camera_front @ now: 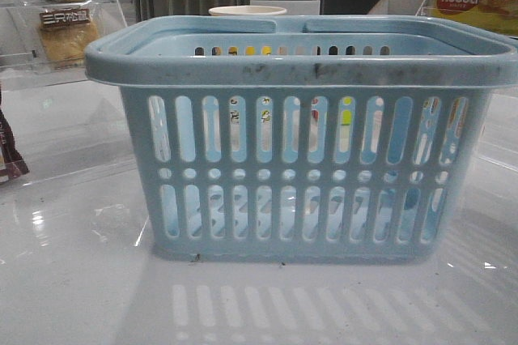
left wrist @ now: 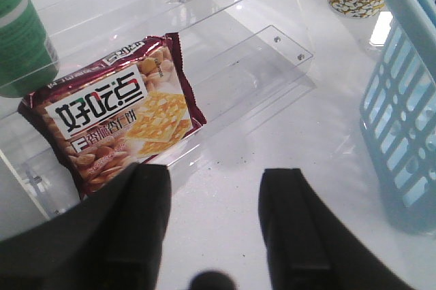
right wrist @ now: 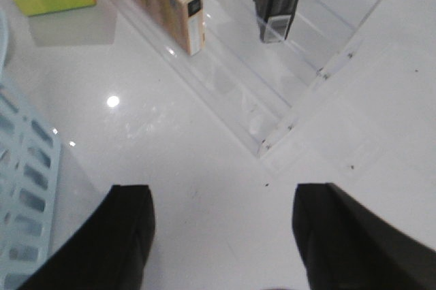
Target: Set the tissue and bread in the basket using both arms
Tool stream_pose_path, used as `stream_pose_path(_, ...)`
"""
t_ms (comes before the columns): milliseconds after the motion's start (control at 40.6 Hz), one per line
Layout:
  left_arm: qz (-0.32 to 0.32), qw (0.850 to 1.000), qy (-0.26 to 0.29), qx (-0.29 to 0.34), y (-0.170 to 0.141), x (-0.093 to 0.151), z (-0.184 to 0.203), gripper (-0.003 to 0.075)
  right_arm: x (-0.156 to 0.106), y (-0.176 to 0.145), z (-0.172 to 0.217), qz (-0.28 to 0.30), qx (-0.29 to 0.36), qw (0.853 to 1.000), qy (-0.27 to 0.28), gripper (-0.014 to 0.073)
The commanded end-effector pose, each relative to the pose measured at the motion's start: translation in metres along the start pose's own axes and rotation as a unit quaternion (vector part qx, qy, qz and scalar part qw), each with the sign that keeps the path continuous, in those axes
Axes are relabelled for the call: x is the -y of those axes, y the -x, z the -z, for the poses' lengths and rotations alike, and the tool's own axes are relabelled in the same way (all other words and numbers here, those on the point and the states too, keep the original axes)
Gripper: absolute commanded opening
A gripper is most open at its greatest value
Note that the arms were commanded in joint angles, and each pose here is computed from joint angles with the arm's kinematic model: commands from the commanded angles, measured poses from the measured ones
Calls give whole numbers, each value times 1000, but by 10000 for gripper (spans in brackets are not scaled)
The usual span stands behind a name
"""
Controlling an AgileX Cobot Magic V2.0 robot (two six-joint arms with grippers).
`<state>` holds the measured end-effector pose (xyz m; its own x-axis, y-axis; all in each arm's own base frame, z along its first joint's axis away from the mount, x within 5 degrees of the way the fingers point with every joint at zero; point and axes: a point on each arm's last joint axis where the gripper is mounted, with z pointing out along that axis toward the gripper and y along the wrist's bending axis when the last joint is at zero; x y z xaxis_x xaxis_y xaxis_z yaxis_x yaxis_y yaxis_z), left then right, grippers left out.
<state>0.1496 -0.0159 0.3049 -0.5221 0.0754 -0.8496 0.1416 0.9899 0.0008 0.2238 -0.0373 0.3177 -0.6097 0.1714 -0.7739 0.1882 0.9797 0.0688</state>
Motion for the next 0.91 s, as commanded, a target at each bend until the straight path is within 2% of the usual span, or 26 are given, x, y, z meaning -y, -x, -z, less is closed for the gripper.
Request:
stream_pose_path(0, 6, 999, 6, 53, 15, -1, 4, 358, 7, 34, -4, -14, 58, 998, -12, 542)
stream_pose_path(320, 6, 999, 6, 53, 15, -1, 4, 329, 24, 74, -69, -33, 27, 999, -29, 542)
stream_pose_path(690, 6, 999, 6, 53, 15, -1, 4, 329, 29, 92, -141, -58, 14, 998, -21, 542)
stream_pose_path(838, 6, 999, 6, 53, 15, -1, 4, 329, 31, 96, -158, -58, 20, 998, -22, 540)
stream_pose_path(887, 6, 999, 6, 53, 15, -1, 4, 329, 31, 97, -161, -58, 23, 998, -22, 514)
